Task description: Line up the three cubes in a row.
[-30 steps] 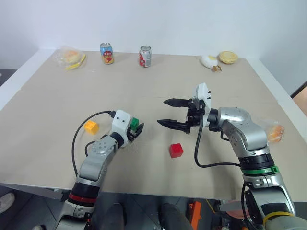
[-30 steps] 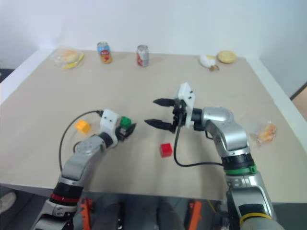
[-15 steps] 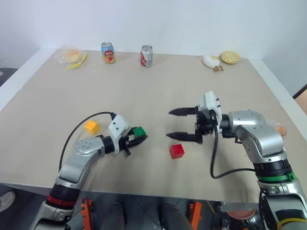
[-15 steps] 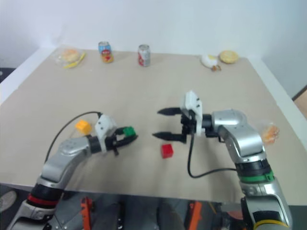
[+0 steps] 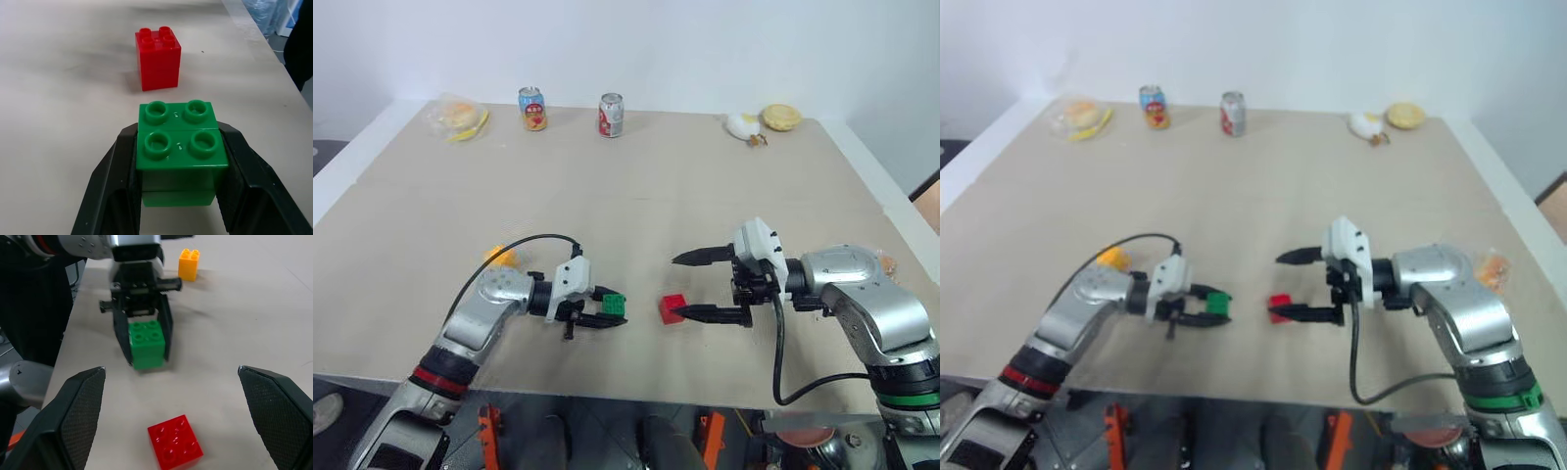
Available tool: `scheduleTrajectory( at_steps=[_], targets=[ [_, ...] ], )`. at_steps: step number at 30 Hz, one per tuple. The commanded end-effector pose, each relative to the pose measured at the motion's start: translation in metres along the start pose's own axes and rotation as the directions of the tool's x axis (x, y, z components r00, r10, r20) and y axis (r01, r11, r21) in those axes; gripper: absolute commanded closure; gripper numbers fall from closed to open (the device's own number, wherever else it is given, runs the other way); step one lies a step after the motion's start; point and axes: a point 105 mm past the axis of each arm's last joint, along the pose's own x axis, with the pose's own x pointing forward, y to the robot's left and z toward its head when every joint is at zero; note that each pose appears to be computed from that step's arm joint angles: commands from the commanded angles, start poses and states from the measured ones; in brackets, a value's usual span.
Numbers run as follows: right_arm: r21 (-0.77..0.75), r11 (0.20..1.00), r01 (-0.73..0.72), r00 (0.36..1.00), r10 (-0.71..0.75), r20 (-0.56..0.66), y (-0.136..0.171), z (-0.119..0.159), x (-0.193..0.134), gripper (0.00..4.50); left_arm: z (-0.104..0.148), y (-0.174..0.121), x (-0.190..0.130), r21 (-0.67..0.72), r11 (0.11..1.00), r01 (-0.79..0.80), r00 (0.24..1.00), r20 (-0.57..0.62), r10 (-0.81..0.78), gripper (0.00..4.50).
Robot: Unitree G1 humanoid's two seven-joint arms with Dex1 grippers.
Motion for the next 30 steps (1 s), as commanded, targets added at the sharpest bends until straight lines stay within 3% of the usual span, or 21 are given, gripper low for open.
scheduleTrajectory(
  at_steps=[1, 15, 17, 23, 27, 30],
  targets=[
    [-0.034, 0.999, 0.035, 0.999, -0.035, 0.018, 0.001, 0.011, -0.008, 0.0, 0.004, 0.003, 0.001, 0.038, 0.999, 0.017, 1.0, 0.004, -0.017, 3.14],
    [-0.013, 0.997, 0.078, 0.997, -0.078, 0.013, 0.0, 0.01, -0.012, 0.0, -0.001, 0.005, 0.008, 0.032, 0.999, 0.035, 0.999, -0.008, -0.035, 3.14],
    [-0.013, 0.997, 0.078, 0.997, -0.077, 0.011, -0.001, 0.01, -0.012, 0.0, -0.002, 0.005, 0.008, 0.03, 0.999, 0.035, 0.999, -0.012, -0.035, 2.09],
    [-0.017, 0.997, 0.072, 0.997, -0.072, 0.011, -0.003, 0.011, -0.012, 0.0, 0.0, 0.007, 0.006, 0.035, 0.999, 0.015, 1.0, -0.005, -0.015, 0.04],
    [-0.019, 0.998, 0.063, 0.998, -0.062, 0.029, -0.004, 0.016, -0.011, 0.0, 0.009, 0.009, -0.001, 0.031, 0.999, -0.009, 1.0, 0.03, 0.008, 0.04],
    [-0.005, 0.999, 0.051, 0.995, -0.05, 0.083, -0.002, 0.026, -0.01, 0.0, 0.029, 0.015, -0.014, -0.003, 0.997, -0.073, 0.992, 0.099, 0.073, 0.04]
  ],
)
